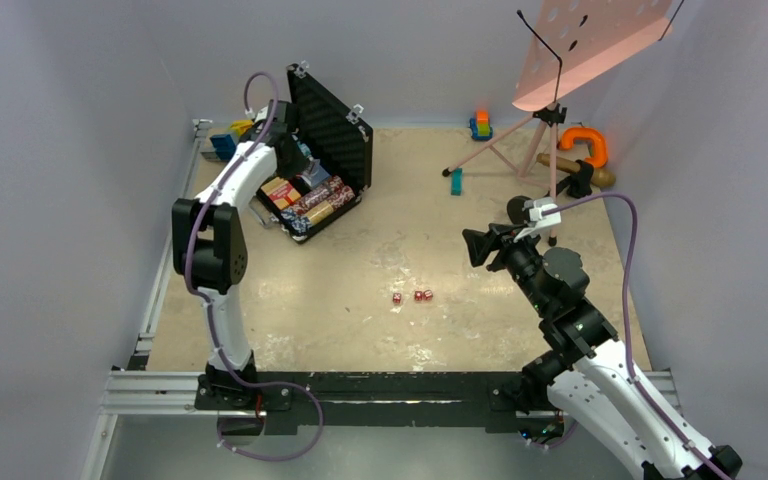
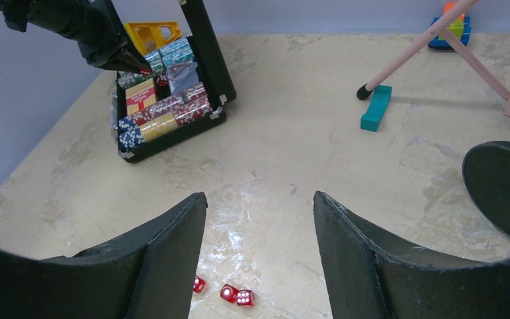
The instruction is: Pack up texas hold em set
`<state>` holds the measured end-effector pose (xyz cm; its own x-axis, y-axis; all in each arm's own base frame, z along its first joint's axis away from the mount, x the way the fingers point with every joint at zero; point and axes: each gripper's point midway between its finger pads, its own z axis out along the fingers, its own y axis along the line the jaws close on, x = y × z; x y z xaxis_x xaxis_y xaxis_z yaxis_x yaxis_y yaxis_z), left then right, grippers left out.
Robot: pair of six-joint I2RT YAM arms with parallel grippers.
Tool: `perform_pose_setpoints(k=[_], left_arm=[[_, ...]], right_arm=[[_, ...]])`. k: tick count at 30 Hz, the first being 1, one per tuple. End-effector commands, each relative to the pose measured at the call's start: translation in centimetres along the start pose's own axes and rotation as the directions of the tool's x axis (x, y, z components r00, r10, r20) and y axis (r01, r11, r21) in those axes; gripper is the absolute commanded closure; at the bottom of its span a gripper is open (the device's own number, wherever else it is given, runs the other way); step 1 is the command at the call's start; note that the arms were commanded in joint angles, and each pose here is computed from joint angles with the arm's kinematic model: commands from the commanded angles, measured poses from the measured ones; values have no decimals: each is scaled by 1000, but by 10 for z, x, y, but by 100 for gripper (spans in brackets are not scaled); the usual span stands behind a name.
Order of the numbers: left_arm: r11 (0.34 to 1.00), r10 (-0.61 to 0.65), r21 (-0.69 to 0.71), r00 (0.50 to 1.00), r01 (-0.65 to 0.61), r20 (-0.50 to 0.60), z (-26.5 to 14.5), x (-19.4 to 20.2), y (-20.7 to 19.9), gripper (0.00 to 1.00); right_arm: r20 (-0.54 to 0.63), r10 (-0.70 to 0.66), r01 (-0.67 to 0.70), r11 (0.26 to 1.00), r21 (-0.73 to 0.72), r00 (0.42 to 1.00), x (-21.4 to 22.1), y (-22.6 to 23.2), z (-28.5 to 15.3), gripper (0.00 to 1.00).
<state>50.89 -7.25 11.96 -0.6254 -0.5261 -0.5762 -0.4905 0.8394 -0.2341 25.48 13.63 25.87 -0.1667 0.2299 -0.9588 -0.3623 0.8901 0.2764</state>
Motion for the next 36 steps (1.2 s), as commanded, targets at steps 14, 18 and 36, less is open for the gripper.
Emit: perform_pose_setpoints(k=[14, 18, 36], left_arm=[[989, -106, -102, 994, 109, 34, 39, -17, 14, 100], [989, -114, -95, 993, 115, 13, 48, -15, 13, 100], [986, -146, -92, 989, 141, -40, 75, -5, 16, 100]], right_arm=[[36, -8, 7, 1000, 13, 999, -9, -2, 0, 36], [35, -8, 8, 1000, 12, 999, -8, -2, 0, 36], [31, -9, 8, 1000, 13, 999, -7, -2, 1, 36]])
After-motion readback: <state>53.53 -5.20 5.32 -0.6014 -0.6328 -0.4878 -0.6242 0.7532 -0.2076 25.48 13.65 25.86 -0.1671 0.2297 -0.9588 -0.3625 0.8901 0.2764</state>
